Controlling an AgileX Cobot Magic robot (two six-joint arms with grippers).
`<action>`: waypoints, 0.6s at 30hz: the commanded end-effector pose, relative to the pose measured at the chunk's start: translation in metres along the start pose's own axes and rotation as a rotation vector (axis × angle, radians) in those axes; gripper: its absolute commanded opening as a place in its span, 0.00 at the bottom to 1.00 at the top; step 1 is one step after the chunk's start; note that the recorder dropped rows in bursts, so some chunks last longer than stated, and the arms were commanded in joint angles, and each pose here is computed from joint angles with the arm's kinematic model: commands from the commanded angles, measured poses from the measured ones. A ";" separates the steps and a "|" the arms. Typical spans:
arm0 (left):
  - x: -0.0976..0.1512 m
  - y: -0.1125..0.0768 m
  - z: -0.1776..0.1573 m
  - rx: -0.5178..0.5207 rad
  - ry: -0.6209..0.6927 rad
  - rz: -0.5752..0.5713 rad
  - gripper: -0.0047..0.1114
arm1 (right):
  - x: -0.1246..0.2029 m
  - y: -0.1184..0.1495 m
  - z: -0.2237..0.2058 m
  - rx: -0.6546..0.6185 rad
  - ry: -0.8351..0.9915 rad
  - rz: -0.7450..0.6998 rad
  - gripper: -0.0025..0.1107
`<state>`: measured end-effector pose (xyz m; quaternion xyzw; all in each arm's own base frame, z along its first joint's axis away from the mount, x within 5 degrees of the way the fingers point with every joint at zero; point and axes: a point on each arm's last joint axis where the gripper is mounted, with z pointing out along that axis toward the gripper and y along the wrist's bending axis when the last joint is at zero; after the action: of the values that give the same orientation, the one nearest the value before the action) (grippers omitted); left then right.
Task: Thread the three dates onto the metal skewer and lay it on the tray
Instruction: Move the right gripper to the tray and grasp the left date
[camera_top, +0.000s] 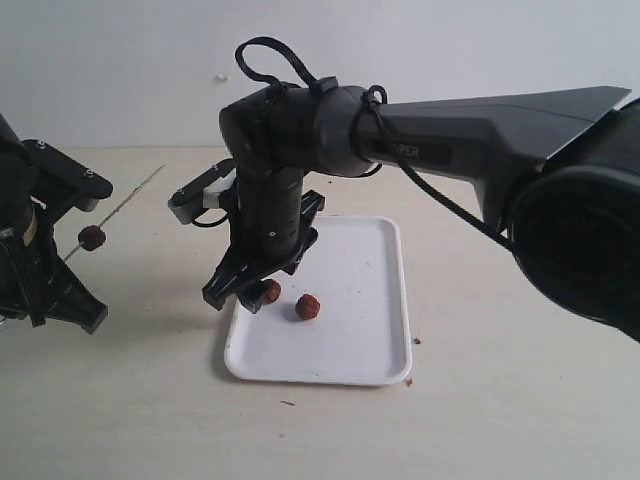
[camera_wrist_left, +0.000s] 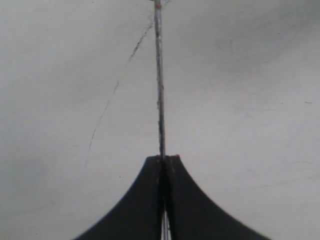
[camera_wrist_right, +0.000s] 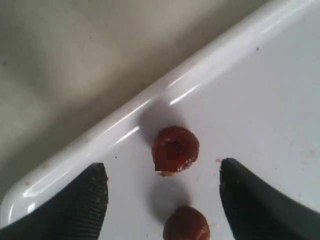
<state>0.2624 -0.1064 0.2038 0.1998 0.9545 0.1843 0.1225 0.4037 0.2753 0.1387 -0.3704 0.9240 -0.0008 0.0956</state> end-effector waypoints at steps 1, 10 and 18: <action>0.001 0.002 -0.002 0.003 -0.013 -0.021 0.04 | -0.005 -0.004 0.005 0.037 -0.032 -0.014 0.57; 0.001 0.001 -0.002 0.004 -0.017 -0.027 0.04 | -0.003 -0.006 0.025 0.066 -0.002 -0.038 0.57; 0.001 0.001 -0.002 0.005 -0.019 -0.035 0.04 | -0.004 -0.006 0.025 0.068 -0.013 -0.039 0.42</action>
<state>0.2629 -0.1069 0.2037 0.1934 0.9559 0.1811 0.1270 0.4130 0.2757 0.1151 -0.3839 0.9166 -0.0279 0.1080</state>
